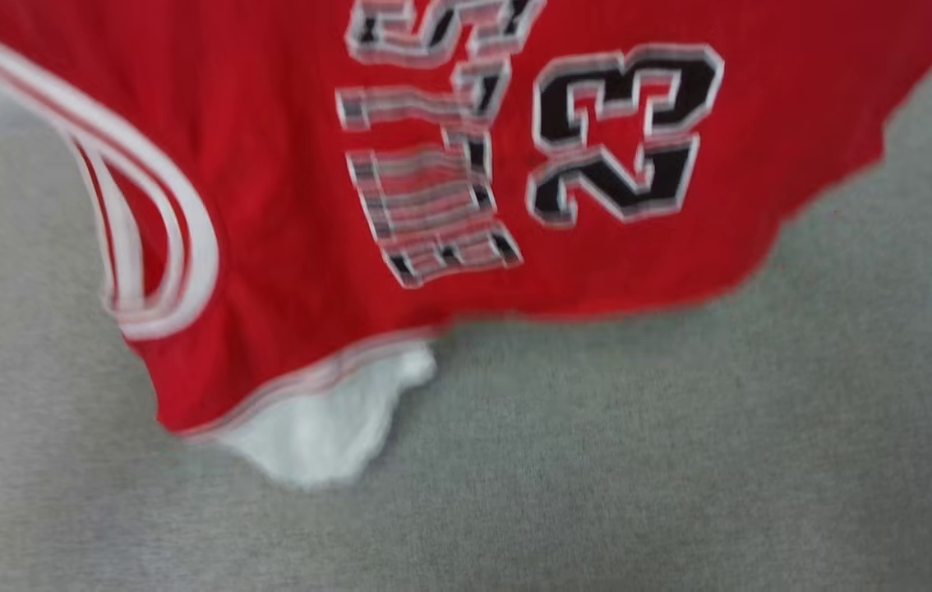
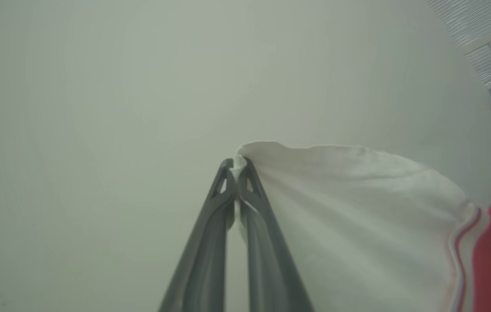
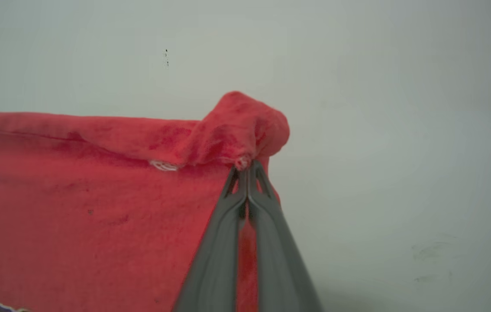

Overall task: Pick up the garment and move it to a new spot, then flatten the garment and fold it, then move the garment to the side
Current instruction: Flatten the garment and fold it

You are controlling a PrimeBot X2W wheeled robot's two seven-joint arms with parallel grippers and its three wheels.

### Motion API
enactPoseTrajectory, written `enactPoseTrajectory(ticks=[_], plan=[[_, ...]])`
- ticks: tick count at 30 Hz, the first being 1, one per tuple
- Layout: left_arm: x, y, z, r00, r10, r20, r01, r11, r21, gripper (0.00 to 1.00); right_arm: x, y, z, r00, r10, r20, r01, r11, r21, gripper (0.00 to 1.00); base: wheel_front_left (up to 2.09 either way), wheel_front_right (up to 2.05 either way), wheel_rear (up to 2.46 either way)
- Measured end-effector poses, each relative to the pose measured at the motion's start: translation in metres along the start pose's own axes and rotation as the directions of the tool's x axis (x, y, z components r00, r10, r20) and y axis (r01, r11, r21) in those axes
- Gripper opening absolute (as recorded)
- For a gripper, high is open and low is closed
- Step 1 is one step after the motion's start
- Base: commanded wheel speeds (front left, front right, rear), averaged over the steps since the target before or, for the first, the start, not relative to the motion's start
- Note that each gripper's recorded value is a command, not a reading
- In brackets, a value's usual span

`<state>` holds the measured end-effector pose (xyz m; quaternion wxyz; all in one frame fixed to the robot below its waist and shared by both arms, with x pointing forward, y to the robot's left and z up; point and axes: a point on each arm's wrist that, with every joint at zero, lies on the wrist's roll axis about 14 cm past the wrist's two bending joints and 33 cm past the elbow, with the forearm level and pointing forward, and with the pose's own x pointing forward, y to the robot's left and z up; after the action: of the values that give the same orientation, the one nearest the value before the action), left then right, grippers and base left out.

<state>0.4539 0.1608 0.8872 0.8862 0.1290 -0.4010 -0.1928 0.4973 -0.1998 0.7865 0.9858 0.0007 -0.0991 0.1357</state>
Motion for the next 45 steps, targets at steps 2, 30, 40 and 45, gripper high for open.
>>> enactPoseTrajectory(ticks=[2, 30, 40, 45], plan=[[0.012, 0.008, -0.02, 1.0, 0.012, -0.008, -0.012, 1.0, 0.002, 0.0, 0.016, -0.005, -0.008, 1.0, -0.011, -0.001, 0.011, 1.0, -0.004, 0.0, 0.0, 0.0, 0.0], [-0.02, -0.004, -0.315, 0.932, 0.074, -0.356, -0.124, 0.985, -0.122, 0.0, 0.168, -0.003, -0.273, 0.981, -0.06, -0.185, 0.081, 0.991, 0.105, 0.0, 0.0, 0.0, 0.0], [-0.143, -0.072, -0.314, 0.831, 0.004, -0.557, -0.178, 0.949, -0.259, 0.0, 0.074, 0.023, -0.342, 0.917, 0.001, -0.399, 0.061, 0.988, 0.141, 0.0, 0.0, 0.0, 0.0], [-0.22, -0.088, -0.289, 0.744, 0.003, -0.668, -0.258, 0.924, -0.283, 0.0, 0.017, 0.035, -0.352, 0.881, 0.04, -0.472, 0.048, 0.984, 0.173, 0.0, 0.0, 0.0, 0.0]])
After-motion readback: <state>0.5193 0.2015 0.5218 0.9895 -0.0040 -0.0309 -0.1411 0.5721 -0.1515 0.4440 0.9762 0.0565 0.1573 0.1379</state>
